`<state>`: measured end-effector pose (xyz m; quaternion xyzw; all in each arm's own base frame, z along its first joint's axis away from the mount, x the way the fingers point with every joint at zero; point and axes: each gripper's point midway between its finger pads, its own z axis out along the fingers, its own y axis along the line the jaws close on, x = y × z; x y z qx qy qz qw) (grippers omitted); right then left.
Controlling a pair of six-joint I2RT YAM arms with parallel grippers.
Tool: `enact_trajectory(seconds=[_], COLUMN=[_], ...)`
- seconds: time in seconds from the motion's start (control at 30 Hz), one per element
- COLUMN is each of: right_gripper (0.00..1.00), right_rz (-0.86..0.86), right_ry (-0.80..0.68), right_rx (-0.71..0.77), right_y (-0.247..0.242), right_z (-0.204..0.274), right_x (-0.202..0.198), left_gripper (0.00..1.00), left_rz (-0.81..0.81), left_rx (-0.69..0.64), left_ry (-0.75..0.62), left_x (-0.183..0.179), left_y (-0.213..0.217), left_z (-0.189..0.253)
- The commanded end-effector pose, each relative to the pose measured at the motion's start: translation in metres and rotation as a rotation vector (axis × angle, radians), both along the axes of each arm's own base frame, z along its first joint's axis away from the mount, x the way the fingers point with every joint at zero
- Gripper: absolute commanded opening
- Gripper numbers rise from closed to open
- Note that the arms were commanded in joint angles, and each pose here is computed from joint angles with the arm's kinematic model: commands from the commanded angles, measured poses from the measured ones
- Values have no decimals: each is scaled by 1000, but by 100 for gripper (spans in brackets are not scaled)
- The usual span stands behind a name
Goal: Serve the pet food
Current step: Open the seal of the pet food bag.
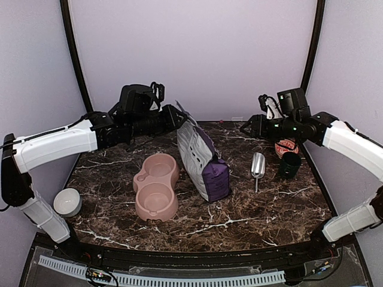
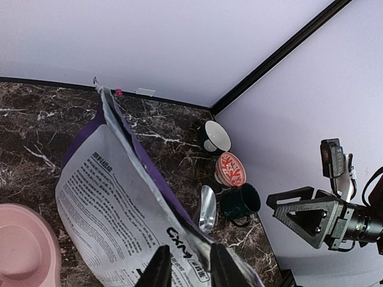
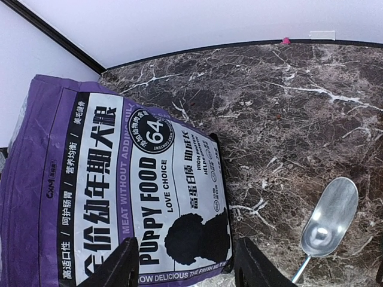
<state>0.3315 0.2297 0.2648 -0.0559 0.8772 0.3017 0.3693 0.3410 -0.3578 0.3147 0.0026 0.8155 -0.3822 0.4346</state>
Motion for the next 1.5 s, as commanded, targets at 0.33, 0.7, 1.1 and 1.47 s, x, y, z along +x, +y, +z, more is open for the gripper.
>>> enact_trajectory(seconds=[0.33,0.7,1.1,1.47], right_gripper=[54,54,54,55], right_rz=[32,60,98,252], right_ry=[-33,-28,-33,-145], right_rx=[41,50,68,186], right_y=[6,12,22,64], right_z=[10,10,17,81], right_x=[0,0,-2,-4], left_gripper=[23,37,30,52], left_rz=[-63,-72,-106,-97], left_rx=[18,-21,-10,-8], left_ry=[51,9,48,9], left_x=[-1,-2,1,-5], left_y=[-18,-19,-33,-22], left_z=[-18,7,-2,17])
